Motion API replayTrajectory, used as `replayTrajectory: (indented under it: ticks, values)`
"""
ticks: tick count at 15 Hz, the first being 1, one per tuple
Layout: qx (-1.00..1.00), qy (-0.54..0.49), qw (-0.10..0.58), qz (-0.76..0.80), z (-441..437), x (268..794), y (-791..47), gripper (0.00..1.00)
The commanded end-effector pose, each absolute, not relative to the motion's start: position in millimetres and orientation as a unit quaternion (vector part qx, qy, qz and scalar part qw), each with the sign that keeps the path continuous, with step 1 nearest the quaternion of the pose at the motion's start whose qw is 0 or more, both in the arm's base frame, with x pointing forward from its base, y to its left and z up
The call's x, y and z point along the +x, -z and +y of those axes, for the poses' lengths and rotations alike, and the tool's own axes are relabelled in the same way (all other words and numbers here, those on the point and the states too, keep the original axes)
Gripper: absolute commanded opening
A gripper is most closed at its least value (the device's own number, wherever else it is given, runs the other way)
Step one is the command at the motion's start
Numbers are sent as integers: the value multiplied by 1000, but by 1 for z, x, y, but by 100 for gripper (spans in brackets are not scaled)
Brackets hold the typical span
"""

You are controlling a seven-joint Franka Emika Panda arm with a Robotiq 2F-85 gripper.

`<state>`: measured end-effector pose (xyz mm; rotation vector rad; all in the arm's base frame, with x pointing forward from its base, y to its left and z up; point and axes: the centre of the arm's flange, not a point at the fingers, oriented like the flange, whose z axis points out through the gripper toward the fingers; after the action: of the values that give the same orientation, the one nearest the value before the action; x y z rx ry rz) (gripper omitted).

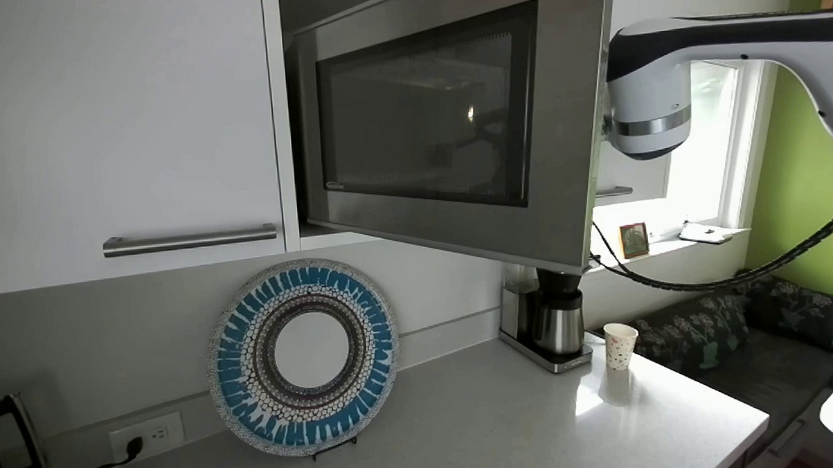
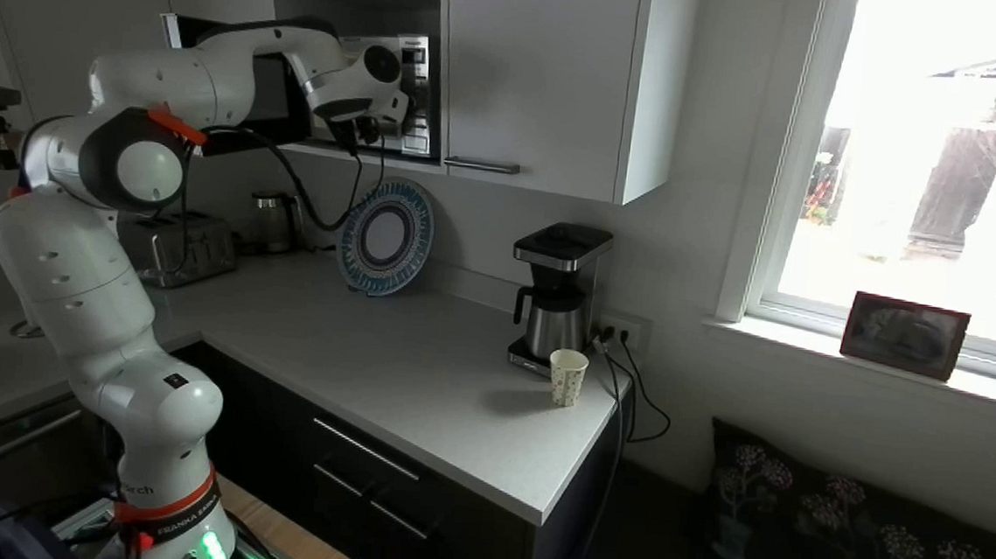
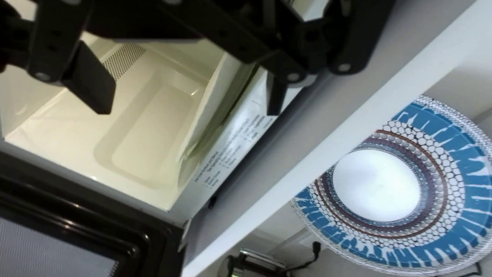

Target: Put the plate in the microwave and then close the microwave door

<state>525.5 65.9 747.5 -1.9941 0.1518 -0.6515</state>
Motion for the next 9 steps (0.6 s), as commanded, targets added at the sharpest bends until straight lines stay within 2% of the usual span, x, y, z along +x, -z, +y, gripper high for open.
replayTrajectory:
  ticks: [1, 3, 4, 5, 9]
  values:
    - [-857, 277, 435, 6, 53, 491, -740, 100]
    - [-857, 295, 420, -36, 52, 482, -743, 100]
    - [-823, 335, 456, -43, 49, 483, -745, 100]
    - [-845, 300, 443, -18, 55, 499, -754, 100]
    - [-842, 305, 444, -22, 54, 499, -755, 100]
